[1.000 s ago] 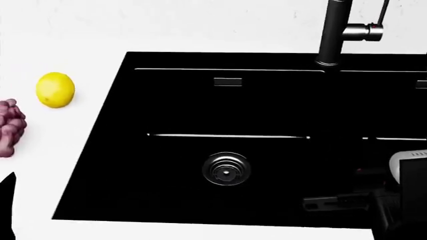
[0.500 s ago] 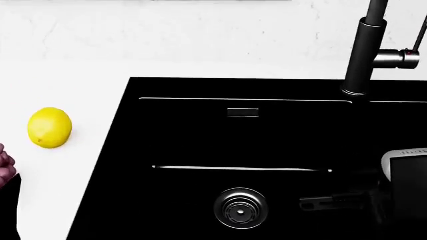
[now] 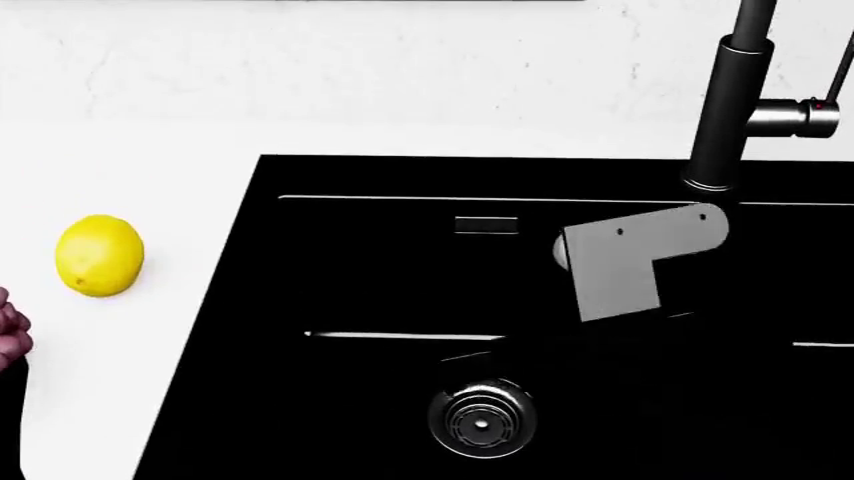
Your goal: There is a mixed pile of frozen fruits and vegetables on the counter. Locate all the frozen vegetables and place the items in a bowl on the counter. Take all the frozen fruits and defrost them in a running sink.
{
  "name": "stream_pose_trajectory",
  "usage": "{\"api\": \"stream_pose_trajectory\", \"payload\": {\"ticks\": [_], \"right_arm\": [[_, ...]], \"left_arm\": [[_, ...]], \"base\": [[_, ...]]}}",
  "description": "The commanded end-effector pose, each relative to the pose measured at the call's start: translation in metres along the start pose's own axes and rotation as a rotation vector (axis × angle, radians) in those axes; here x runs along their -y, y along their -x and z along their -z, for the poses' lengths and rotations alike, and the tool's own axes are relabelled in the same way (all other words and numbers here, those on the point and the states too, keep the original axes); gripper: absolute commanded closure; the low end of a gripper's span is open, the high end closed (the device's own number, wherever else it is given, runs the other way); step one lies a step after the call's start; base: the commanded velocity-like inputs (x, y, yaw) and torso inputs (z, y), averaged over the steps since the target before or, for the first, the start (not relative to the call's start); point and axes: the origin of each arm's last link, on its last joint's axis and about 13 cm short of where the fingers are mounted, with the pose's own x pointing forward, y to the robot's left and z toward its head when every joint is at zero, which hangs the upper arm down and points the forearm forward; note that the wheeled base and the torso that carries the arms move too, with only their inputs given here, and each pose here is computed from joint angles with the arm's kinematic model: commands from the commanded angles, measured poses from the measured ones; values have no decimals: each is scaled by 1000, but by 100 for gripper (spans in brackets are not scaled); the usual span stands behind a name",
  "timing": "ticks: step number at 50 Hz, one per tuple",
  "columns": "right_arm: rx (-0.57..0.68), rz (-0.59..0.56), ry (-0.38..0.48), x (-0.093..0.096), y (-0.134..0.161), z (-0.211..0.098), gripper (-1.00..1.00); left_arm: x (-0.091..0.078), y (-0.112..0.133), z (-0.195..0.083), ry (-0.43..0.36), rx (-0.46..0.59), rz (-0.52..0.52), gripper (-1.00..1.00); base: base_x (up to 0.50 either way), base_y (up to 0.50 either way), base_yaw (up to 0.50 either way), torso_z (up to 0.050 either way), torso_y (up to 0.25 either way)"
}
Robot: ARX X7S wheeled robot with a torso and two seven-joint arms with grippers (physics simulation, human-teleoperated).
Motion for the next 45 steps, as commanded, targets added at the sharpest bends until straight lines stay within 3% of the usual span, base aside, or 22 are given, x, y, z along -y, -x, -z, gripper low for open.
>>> {"api": "stream_pose_trajectory", "payload": {"ticks": [1, 12, 16, 28, 35, 36, 43, 45], "right_arm": [[-182, -136, -2, -33, -47, 15, 100], [-331, -128, 40, -42, -92, 69, 100], [-415, -123, -24, -41, -107, 91, 100], [-519, -137, -78, -44, -99, 116, 100], [-482, -131, -64, -45, -102, 112, 100], [-442, -117, -45, -44, -105, 105, -100], [-336, -120, -47, -42, -107, 82, -100], [-294, -117, -7, -41, -100, 73, -100]], "left_arm": [[-2, 1, 0, 6, 30, -31, -100], [-1, -2, -2, 9, 30, -26, -100], [-2, -1, -2, 7, 28, -27, -100], [-4, -1, -3, 8, 30, -33, -100], [-5, 1, -1, 11, 28, -37, -100], [-5, 1, -1, 12, 30, -38, -100], [-5, 1, 0, 13, 29, -37, -100], [-6, 1, -1, 14, 33, -42, -100]], "base": [[0, 0, 0, 0, 0], [0, 0, 0, 0, 1], [0, 0, 0, 0, 0], [0, 0, 0, 0, 0], [0, 0, 0, 0, 0], [0, 0, 0, 0, 0], [0, 0, 0, 0, 0], [0, 0, 0, 0, 0]]}}
